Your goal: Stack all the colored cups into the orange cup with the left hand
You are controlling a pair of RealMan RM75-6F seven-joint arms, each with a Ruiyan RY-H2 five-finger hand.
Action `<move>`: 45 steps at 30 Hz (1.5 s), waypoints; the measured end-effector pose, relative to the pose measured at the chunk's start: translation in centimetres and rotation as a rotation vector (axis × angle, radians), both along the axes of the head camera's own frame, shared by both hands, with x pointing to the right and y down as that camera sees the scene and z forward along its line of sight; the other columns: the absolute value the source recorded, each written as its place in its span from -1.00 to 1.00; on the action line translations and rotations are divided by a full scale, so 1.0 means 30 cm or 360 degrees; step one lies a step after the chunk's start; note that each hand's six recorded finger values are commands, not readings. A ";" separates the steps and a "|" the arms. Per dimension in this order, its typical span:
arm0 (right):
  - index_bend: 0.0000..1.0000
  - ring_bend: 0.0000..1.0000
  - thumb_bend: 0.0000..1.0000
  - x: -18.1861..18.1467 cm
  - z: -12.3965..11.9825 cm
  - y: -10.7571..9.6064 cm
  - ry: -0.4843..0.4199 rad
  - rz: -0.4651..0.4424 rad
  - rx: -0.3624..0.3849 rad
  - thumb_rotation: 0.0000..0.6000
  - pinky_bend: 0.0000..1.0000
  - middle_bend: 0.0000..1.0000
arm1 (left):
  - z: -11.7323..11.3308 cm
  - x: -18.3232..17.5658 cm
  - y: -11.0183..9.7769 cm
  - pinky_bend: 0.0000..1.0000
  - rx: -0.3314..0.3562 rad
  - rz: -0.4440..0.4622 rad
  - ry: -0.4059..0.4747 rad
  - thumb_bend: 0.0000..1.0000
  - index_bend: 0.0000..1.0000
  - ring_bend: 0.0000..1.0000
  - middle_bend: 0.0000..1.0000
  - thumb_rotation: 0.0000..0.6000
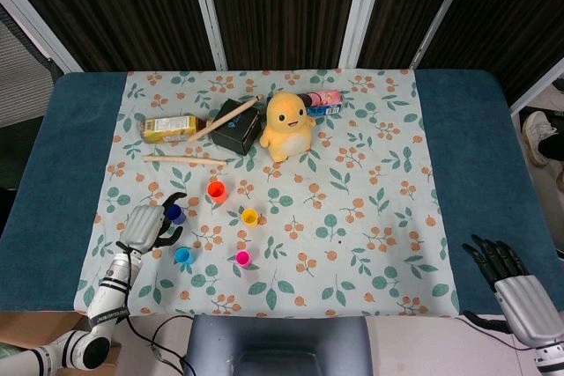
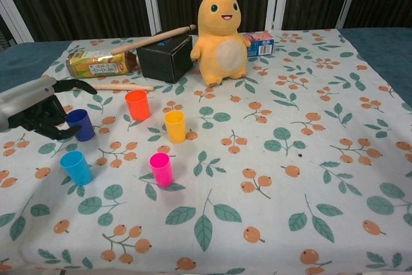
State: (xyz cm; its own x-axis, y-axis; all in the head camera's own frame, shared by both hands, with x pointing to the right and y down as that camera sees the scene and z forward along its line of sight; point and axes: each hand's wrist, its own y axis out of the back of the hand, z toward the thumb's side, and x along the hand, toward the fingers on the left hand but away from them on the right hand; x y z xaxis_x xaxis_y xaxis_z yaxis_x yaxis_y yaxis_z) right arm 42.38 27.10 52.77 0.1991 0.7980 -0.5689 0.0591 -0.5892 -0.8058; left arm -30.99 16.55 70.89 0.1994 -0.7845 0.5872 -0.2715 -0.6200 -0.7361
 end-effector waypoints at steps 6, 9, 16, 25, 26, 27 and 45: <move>-1.00 -1.00 -0.76 0.003 -0.005 -0.002 -0.0007 0.0008 0.0007 1.00 -1.00 -1.00 | 0.034 -0.007 0.000 1.00 0.0013 0.0014 -0.0056 -0.25 -0.49 1.00 1.00 1.00; -1.00 -1.00 -0.76 0.003 -0.005 -0.001 -0.0008 0.0006 0.0003 1.00 -1.00 -1.00 | 0.048 -0.012 -0.002 1.00 0.0014 0.0017 -0.0073 -0.26 -0.44 1.00 1.00 1.00; -1.00 -1.00 -0.76 0.003 -0.007 -0.001 -0.0012 0.0006 0.0001 1.00 -1.00 -1.00 | 0.071 -0.028 -0.003 1.00 0.0013 0.0016 -0.0102 -0.26 -0.33 1.00 1.00 1.00; -1.00 -1.00 -0.77 0.003 -0.006 -0.001 -0.0009 0.0008 0.0002 1.00 -1.00 -1.00 | 0.084 -0.038 -0.012 1.00 0.0017 -0.0014 -0.0091 -0.27 -0.06 1.00 1.00 1.00; -1.00 -1.00 -0.77 0.003 -0.007 -0.001 -0.0011 0.0009 0.0003 1.00 -1.00 -1.00 | 0.085 -0.039 -0.014 1.00 0.0022 -0.0018 -0.0091 -0.26 -0.03 1.00 1.00 1.00; -1.00 -1.00 -0.77 0.003 -0.008 -0.001 -0.0012 0.0010 0.0004 1.00 -1.00 -1.00 | 0.085 -0.040 -0.017 1.00 0.0029 -0.0020 -0.0093 -0.25 -0.01 1.00 1.00 1.00; -1.00 -1.00 -0.76 0.011 -0.011 -0.010 -0.0018 0.0023 0.0007 1.00 -1.00 -1.00 | -0.047 0.062 -0.173 1.00 0.0275 -0.0071 0.0061 -0.23 0.11 1.00 1.00 1.00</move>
State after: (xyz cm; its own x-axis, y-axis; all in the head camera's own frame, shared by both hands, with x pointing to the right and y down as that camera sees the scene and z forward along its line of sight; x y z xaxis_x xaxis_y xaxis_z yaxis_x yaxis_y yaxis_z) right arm 42.70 26.80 52.42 0.1939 0.8031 -0.5634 0.0764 -0.5849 -0.8075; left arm -29.13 11.36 69.48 0.1817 -0.8816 0.4356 -0.3256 -0.4720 -0.8193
